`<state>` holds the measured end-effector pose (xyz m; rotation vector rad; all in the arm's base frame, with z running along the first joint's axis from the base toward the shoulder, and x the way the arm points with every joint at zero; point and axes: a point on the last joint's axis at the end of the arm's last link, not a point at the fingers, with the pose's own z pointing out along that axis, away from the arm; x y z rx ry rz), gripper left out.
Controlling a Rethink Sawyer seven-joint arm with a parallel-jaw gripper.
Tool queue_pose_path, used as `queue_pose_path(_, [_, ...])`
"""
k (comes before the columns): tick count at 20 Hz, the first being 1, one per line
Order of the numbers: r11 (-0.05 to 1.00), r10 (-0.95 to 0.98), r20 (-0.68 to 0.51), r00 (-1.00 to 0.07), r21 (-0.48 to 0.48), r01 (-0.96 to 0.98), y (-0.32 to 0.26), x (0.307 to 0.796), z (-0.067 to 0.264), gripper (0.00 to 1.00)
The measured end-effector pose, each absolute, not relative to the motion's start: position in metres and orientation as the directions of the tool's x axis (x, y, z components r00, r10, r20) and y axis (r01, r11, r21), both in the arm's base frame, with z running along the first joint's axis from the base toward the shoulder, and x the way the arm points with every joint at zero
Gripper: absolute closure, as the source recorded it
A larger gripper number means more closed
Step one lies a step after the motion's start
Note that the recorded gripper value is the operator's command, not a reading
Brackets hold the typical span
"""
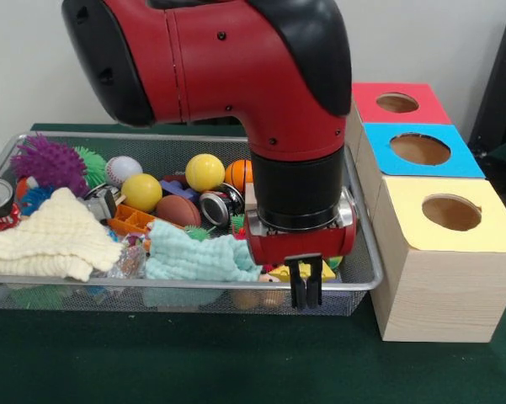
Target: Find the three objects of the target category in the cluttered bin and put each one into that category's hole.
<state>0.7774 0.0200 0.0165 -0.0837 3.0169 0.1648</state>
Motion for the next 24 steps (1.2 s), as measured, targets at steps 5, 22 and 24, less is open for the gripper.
queue_pose_path(5, [0.992,-0.052,-0.125,-0.991,0.107,-0.065,0.027,0.781,0.014,1.0])
queue_pose_path(22, [0.991,-0.09,-0.067,-0.994,0.097,-0.096,0.054,0.78,0.041,1.0])
queue_pose_path(24, [0.991,-0.09,-0.061,-0.994,0.096,-0.096,0.055,0.781,0.043,1.0])
